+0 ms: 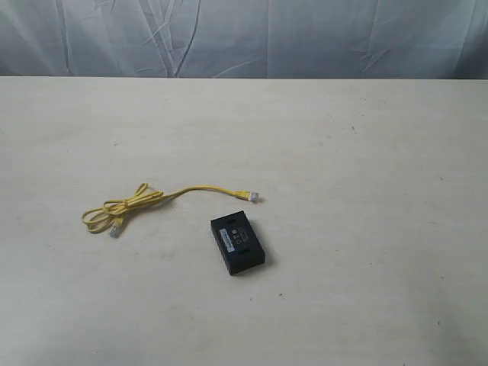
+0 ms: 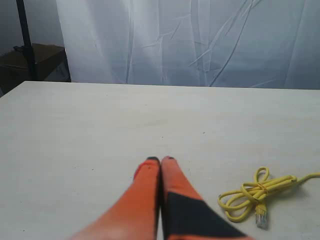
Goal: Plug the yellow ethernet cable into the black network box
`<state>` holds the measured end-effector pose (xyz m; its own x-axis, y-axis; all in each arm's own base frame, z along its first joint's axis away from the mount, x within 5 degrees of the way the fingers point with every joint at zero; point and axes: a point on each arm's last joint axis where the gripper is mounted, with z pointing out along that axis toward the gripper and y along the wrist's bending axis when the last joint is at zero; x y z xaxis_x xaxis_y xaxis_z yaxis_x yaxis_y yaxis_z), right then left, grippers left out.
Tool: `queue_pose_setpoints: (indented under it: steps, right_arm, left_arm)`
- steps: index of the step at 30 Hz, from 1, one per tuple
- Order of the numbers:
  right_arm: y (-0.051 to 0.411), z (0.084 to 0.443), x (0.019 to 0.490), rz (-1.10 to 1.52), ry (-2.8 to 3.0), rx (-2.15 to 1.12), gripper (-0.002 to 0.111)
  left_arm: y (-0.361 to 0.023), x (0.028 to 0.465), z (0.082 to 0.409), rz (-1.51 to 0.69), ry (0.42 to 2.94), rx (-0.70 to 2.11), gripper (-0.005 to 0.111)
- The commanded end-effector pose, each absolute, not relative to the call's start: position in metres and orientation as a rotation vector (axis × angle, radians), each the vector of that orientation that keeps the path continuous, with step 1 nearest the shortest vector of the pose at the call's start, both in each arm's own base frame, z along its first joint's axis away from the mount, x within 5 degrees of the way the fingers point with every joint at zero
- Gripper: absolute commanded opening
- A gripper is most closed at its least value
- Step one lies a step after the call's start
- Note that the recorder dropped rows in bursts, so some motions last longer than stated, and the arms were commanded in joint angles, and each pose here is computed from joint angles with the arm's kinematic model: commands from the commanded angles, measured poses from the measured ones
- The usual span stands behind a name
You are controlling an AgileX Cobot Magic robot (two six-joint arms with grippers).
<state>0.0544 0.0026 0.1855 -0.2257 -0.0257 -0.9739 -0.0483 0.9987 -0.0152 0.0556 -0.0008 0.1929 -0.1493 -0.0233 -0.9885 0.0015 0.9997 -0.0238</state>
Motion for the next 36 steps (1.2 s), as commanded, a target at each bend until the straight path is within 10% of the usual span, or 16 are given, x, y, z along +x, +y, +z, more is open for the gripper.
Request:
queue_pose_setpoints:
  steps: [1, 36]
  right_arm:
    - [0.002, 0.186, 0.054, 0.018, 1.788, -0.047, -0.001]
    - [0.004, 0.295, 0.07, 0.051, 1.622, -0.023, -0.001]
  left_arm:
    - [-0.001, 0.055, 0.191, -0.018, 1.723, -0.022, 0.0]
    - [-0.001, 0.055, 0.191, -0.018, 1.723, -0.022, 0.0]
